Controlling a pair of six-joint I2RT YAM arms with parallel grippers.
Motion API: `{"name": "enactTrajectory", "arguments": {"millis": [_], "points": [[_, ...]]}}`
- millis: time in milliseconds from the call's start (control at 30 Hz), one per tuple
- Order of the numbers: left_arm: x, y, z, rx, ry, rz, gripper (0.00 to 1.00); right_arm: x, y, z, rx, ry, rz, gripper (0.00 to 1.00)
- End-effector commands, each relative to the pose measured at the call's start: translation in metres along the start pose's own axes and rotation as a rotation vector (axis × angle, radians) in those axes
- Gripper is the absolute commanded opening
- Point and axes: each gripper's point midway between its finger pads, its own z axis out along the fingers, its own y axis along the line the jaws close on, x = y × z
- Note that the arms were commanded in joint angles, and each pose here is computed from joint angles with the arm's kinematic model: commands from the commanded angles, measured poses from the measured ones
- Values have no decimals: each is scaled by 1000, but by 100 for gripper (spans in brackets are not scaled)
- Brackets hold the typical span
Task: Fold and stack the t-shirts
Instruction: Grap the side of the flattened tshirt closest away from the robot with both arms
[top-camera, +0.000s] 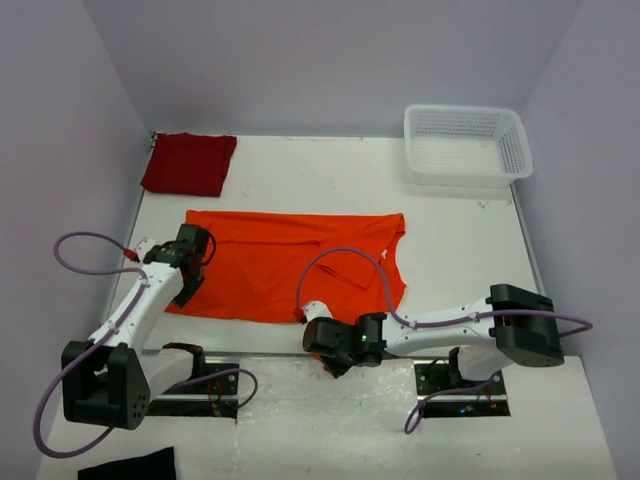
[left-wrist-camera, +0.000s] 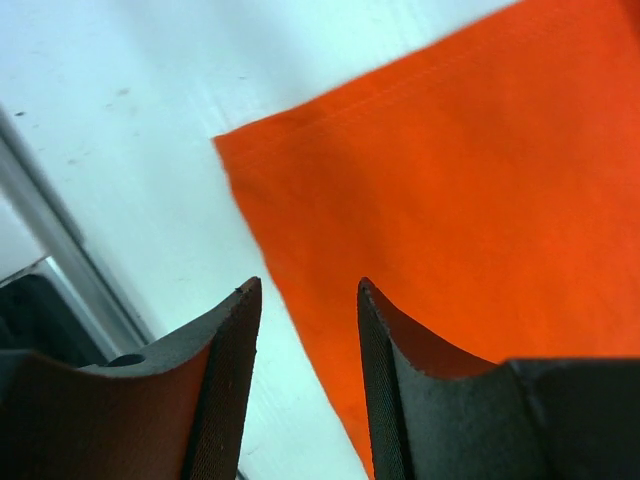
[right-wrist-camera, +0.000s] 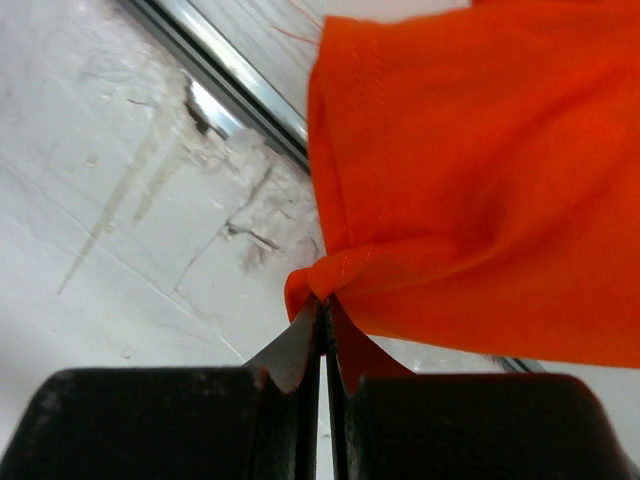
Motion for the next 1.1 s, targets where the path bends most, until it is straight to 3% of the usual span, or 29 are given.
{"name": "enactTrajectory", "arguments": {"millis": [0,200,467,733,867,1067], "points": [[-18,20,-5,-123,-37,-52,45,-26,29,-9,-126,-99,-84,0],[-22,30,-4,-169,-10,-90,42,-30,35,-17,-188,-144,-119,0],[-7,14,30,-124,175,-8,32,-38,45,-17,-229,-175,-151,0],[-3,-5,45,-24,194,76,37,-41,51,-16,-253,-179,-177,0],[3,1,50,-60,211,78,37,-39,54,-25,-294,-187,-180,0],[1,19,56,-198,234,67,22,-32,54,-29,-336,-193,-181,0]]}}
